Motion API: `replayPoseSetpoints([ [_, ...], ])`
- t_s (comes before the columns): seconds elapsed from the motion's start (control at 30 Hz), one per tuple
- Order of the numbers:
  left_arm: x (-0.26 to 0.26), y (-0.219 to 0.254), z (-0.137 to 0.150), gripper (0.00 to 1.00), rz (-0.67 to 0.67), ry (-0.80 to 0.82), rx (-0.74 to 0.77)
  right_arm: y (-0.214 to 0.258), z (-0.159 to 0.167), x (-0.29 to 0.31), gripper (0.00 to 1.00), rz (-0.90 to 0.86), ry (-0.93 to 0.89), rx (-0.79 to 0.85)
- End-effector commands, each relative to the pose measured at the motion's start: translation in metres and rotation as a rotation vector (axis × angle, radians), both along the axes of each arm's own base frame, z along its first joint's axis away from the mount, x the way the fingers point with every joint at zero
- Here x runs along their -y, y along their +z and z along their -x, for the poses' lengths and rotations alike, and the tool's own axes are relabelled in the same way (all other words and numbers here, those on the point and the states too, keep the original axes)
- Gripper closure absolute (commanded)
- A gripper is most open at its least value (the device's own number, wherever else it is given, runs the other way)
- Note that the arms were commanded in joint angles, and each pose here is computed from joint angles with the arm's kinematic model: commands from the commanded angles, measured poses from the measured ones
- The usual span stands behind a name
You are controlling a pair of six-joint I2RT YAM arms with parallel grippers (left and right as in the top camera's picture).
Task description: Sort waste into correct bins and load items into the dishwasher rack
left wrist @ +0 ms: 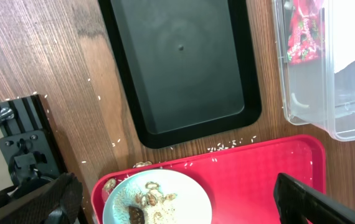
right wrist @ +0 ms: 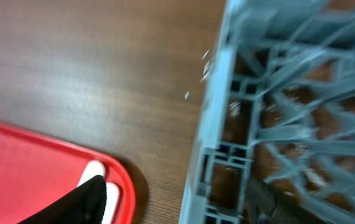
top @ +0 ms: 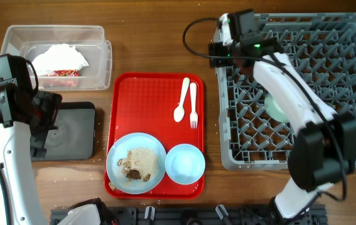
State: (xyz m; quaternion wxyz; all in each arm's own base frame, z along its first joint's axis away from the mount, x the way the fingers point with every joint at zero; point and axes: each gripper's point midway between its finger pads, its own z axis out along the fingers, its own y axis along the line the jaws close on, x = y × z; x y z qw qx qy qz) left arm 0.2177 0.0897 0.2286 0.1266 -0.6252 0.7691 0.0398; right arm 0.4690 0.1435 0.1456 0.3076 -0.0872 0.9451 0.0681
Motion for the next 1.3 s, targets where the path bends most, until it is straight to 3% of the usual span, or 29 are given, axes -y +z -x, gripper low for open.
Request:
replayPoseSetpoints([
  [0.0, -0.003, 0.001, 0.003, 0.00, -0.014, 0.023, 0.000, 0.067, -0.004, 0.036, 0.06, 0.026, -0.159, 0.150],
  [0.17, -0.003, 0.001, 0.003, 0.00, -0.014, 0.023, 0.000, 0.073, -0.004, 0.088, 0.01, 0.102, -0.197, 0.148],
  [0.37, -0.003, 0.001, 0.003, 0.00, -0.014, 0.023, 0.000, 0.043, 0.029, 0.160, 0.01, 0.303, -0.198, -0.043],
  [0.63, -0.003, 0.001, 0.003, 0.00, -0.014, 0.023, 0.000, 0.014, 0.038, 0.145, 0.01, 0.326, -0.003, -0.099],
  [0.83, -0.003, 0.001, 0.003, 0.00, -0.014, 0.023, 0.000, -0.033, 0.037, 0.130, 0.01, 0.290, 0.130, -0.204],
  [1.17, -0.003, 0.001, 0.003, 0.00, -0.014, 0.023, 0.000, -0.055, 0.033, 0.142, 0.01, 0.358, 0.107, -0.250],
  [1.27, -0.003, 0.001, 0.003, 0.00, -0.014, 0.023, 0.000, -0.054, 0.027, 0.143, 0.07, 0.358, 0.096, -0.226],
])
